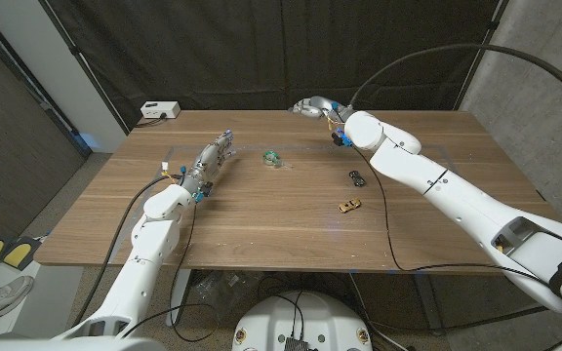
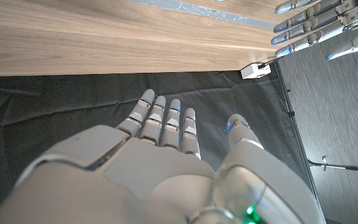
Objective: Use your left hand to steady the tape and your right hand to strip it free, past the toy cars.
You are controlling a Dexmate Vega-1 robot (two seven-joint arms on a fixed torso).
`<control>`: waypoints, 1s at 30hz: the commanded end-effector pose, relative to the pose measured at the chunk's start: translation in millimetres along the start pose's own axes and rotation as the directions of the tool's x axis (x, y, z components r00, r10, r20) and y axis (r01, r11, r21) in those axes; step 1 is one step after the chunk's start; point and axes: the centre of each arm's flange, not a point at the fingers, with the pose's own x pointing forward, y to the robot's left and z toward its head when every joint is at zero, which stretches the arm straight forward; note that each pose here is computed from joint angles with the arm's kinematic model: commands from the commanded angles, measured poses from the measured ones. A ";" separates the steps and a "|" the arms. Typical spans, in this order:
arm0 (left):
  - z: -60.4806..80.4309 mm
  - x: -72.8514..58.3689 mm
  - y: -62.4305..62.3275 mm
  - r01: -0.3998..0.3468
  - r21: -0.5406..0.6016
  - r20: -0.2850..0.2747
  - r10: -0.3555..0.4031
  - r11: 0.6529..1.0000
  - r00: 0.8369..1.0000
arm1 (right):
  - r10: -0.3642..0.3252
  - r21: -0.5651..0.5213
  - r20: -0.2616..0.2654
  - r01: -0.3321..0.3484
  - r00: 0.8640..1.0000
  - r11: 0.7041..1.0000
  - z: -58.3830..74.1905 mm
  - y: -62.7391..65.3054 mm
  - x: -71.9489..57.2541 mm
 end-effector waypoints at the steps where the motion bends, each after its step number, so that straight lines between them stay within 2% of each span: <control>1: 0.2 -3.1 1.9 -0.003 -0.001 0.003 0.003 1.000 1.000 | 0.030 -0.051 -0.010 -0.031 0.999 0.998 9.5 6.2 9.0; 30: 1.0 -3.2 3.5 -0.003 0.000 0.006 0.003 1.000 1.000 | 0.112 -0.142 -0.071 -0.122 0.991 0.982 16.5 27.1 41.4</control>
